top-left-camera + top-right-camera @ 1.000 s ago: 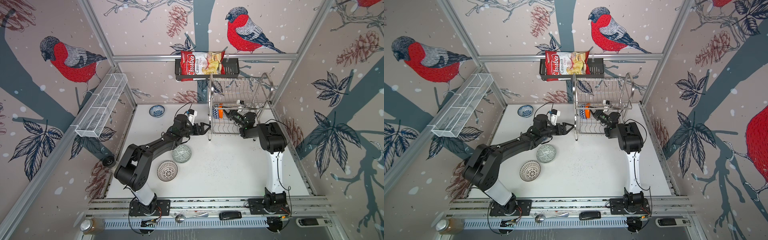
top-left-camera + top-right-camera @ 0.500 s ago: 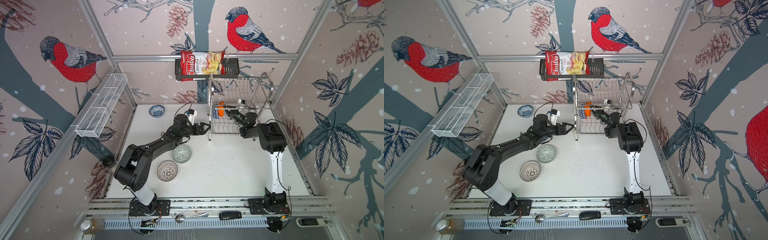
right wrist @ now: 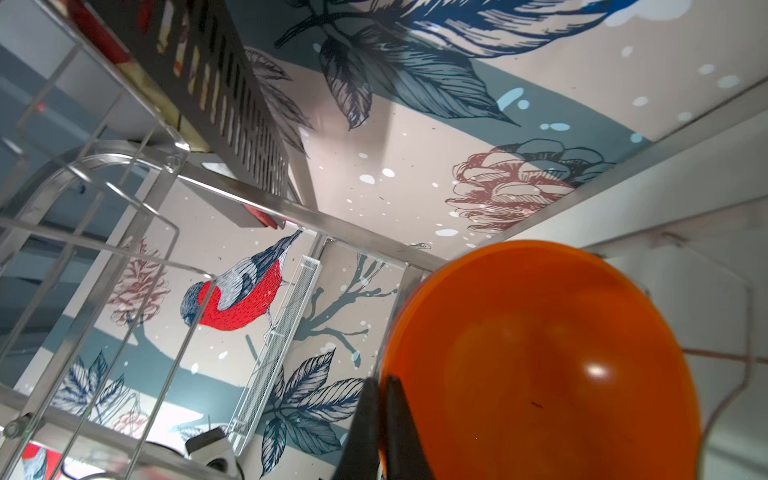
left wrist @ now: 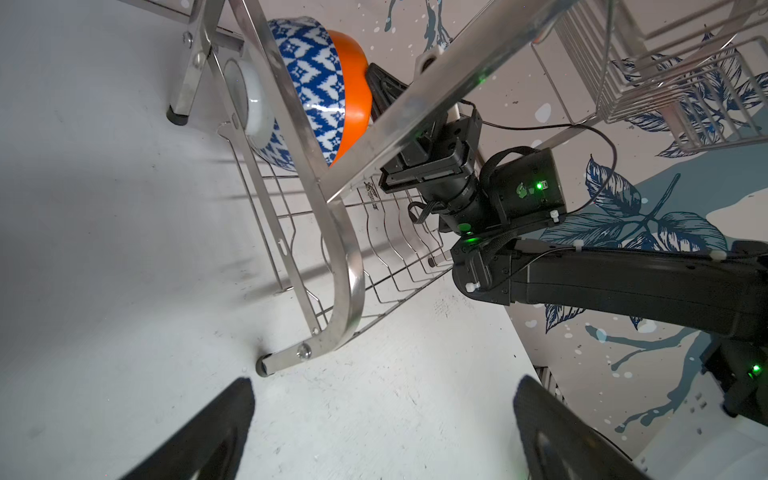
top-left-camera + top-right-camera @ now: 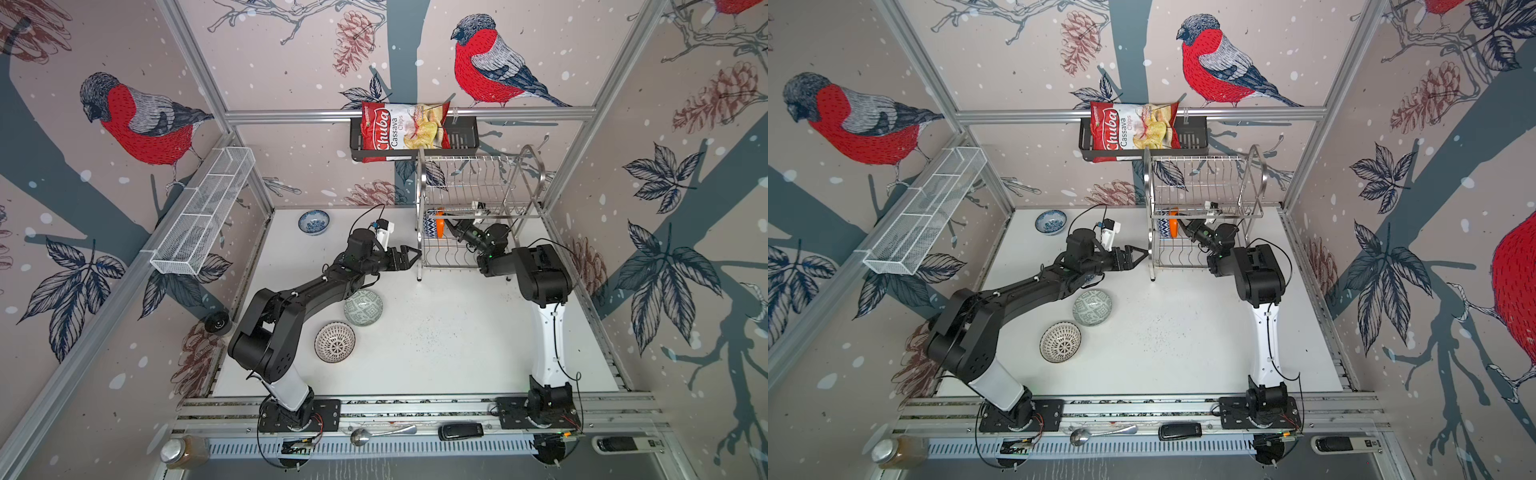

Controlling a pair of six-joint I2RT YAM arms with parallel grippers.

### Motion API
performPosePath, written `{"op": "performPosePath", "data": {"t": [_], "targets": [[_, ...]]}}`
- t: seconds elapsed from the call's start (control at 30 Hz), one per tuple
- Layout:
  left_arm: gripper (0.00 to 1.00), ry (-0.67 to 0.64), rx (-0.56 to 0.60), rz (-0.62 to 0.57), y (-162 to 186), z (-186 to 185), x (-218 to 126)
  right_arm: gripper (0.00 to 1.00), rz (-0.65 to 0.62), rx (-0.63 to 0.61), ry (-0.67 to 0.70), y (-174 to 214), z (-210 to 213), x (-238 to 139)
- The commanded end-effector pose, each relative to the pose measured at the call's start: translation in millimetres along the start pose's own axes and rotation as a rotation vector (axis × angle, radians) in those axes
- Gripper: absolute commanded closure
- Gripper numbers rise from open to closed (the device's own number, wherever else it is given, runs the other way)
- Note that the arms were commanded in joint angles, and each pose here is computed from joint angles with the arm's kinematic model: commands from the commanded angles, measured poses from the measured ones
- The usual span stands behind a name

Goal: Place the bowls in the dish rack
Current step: 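Lower the orange bowl upright between the rack wires beside the other bowls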

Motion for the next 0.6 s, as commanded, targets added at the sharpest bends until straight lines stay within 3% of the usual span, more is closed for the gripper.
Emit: {"op": "performPosePath", "data": {"t": [0.0, 0.57], "targets": [[0.02, 0.004, 0.032, -0.024, -7.7, -3.2, -2.1, 1.00, 0.023, 0.048, 0.065, 10.2, -30.4, -1.5], [0.02, 0.002, 0.032, -0.020, -6.8, -3.0, -1.9, 1.00, 0.018, 0.022, 0.100, 7.3, -33.7, -3.3]]}}
Point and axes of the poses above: each gripper's point midway between its finger pads, its own x axis out along the fingers, its own z axis along the line the jaws close on, y = z × x, the point moved 2 cm from there along -x, back along the fingers, and after that the axes turned 10 degrees about x, right-handed, at the moved point
